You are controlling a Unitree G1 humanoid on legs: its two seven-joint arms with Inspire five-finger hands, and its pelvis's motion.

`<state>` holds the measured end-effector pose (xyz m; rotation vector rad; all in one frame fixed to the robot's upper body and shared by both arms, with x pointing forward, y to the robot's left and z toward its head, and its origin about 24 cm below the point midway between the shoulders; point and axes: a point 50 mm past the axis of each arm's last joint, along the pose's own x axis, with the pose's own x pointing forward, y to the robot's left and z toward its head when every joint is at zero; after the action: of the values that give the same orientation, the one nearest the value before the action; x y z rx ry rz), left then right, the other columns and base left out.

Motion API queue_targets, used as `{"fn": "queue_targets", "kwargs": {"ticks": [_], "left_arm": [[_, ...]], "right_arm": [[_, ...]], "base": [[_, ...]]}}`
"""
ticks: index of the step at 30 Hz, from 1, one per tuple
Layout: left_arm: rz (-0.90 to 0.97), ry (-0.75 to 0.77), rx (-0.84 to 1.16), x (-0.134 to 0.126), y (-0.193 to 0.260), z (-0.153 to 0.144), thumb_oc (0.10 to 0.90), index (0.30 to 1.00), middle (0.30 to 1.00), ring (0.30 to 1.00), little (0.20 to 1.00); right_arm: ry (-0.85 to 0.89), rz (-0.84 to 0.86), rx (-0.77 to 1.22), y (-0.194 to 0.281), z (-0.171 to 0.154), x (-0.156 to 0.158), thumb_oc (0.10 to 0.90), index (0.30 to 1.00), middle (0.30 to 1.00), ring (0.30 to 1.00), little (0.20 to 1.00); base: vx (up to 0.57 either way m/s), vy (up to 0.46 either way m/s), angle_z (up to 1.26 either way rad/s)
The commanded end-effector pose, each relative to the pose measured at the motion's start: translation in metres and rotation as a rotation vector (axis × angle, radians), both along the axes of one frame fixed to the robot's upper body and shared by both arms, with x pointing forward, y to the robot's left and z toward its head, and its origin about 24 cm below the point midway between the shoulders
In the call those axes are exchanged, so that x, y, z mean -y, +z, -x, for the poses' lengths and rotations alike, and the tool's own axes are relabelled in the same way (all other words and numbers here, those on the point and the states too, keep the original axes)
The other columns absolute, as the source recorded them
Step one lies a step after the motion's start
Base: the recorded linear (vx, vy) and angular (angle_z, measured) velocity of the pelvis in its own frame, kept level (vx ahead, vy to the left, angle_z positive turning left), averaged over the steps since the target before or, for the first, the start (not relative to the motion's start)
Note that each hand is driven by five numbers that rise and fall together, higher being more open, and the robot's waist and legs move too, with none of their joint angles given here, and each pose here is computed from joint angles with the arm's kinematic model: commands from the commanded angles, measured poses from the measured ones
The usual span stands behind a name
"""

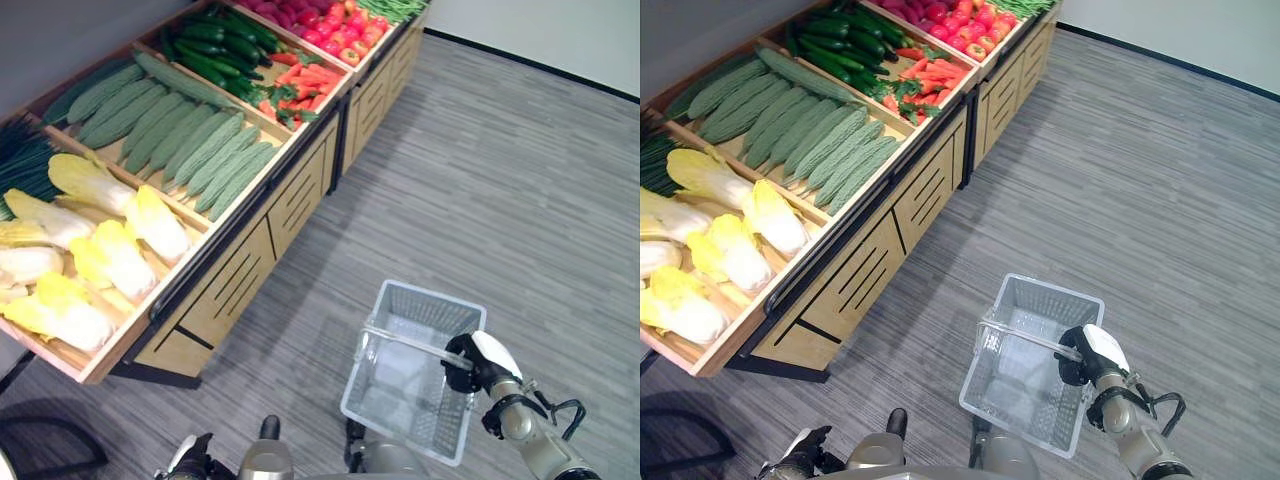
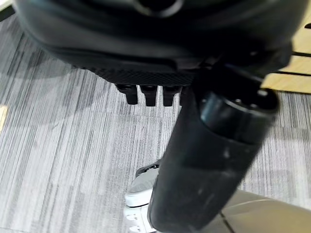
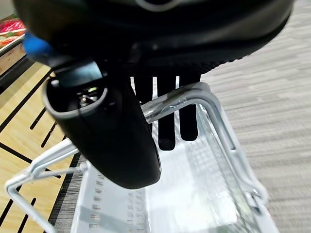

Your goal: Get the vegetables into the basket

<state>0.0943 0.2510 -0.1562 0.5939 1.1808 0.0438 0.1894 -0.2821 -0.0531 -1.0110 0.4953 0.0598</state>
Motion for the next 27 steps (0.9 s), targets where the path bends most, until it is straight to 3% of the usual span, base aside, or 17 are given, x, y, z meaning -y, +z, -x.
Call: {"fn": "queue_targets", "kwargs": {"ticks": [1, 12, 14, 27], "left_arm": [[-0.054, 0.040, 0.040, -0.015, 0.008, -0.017, 0.900, 1.000, 1.000, 1.000, 1.000], [-0.070, -0.051, 0.036, -0.007, 0.009, -0.027, 0.900, 1.000, 1.000, 1.000, 1.000], [-0.075, -0.029, 0.008, -0.011, 0.006, -0.015, 0.900, 1.000, 1.000, 1.000, 1.000], [-0.117, 0.030, 0.037, -0.030, 0.013, -0.013, 0.900, 1.000, 1.000, 1.000, 1.000]], "right_arm": [[0.013, 0.016, 0.288, 0.054, -0.029, 0.012, 0.400, 0.300, 0.300, 0.300, 0.300], [-0.060, 0.039, 0.305, 0.056, -0.017, 0.025, 0.400, 0.300, 0.300, 0.300, 0.300], [-0.051, 0.035, 0.284, 0.050, -0.017, 0.020, 0.400, 0.300, 0.300, 0.300, 0.300], [-0.118, -0.039, 0.200, 0.019, -0.023, 0.006, 0.400, 0.300, 0.300, 0.300, 0.300]], "base": [[0.04, -0.157, 0.28], [0.09, 0.003, 0.85], [0.30, 0.318, -0.05], [0.13, 0.232, -0.09]]}}
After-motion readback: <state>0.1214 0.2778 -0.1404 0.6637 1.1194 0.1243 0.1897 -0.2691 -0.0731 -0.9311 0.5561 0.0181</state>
